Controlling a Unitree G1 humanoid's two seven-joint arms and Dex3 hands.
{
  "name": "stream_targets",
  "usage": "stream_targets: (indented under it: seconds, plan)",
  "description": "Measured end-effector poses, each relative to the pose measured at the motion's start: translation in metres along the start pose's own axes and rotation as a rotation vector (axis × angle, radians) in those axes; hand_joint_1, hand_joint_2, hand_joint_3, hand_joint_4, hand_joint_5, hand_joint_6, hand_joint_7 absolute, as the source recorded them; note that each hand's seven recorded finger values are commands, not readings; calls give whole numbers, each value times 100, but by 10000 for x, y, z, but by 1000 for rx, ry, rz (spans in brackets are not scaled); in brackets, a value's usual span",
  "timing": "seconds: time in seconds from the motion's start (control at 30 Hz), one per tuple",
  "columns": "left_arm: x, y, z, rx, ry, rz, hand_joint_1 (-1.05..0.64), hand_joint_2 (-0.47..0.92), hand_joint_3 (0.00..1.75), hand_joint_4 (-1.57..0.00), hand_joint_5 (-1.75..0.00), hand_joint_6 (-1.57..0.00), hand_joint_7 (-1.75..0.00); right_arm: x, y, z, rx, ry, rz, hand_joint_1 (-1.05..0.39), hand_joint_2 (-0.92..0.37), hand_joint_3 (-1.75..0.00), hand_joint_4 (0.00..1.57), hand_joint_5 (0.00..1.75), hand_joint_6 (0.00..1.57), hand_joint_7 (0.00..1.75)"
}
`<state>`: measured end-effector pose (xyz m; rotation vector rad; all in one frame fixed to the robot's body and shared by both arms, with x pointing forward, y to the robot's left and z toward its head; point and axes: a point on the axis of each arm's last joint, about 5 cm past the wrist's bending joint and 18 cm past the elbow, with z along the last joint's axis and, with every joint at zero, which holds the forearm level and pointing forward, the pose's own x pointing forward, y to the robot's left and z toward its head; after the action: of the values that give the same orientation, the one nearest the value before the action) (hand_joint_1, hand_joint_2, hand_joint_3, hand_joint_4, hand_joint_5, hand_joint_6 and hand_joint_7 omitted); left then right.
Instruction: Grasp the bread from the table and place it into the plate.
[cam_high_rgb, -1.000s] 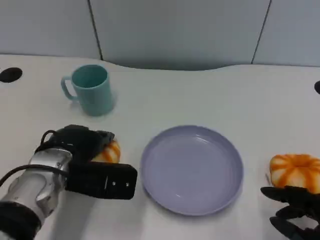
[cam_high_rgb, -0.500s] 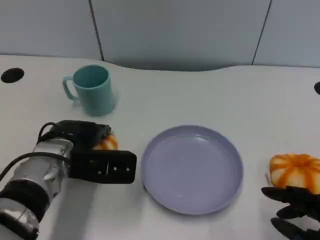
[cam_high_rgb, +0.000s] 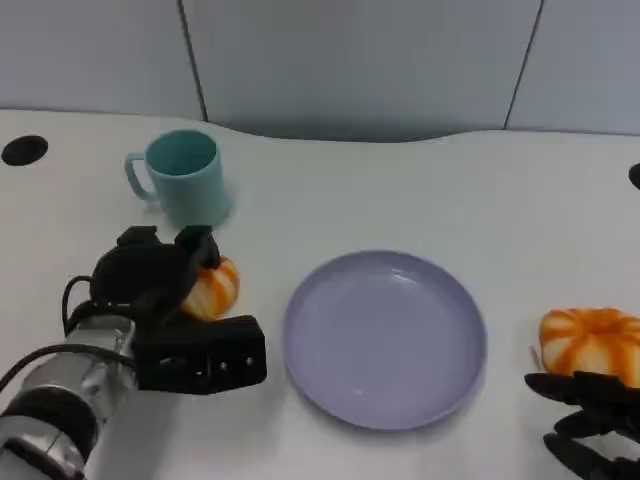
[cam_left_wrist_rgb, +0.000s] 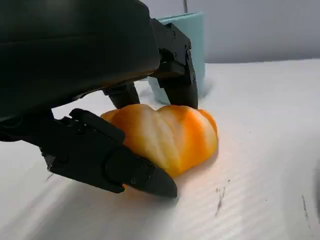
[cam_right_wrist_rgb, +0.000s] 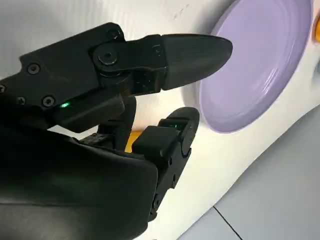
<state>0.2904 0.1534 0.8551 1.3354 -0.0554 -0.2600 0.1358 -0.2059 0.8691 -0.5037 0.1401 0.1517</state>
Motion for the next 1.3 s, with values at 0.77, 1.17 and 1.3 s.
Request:
stream_targets:
  seconds: [0.77,1.17,1.3]
  plan:
    - [49,165,-54,-95,-28,-67,-10,90,11,-70,-175,-48,-175,27,20,20,15,-6,-6,-31,-92,-36,50,84,75,1]
    - [104,670,2,-199,-248,98,-2,84,5,-78,-175,-56,-175,66,37,39,14,-12,-14,-30,-92,-36,51,84,76,1]
    - [75,692,36,-233,-295,101,-4,87,7,-78,-175,-56,-175,72,39,34,14,-9,-14,-29,-92,-35,51,84,76,2]
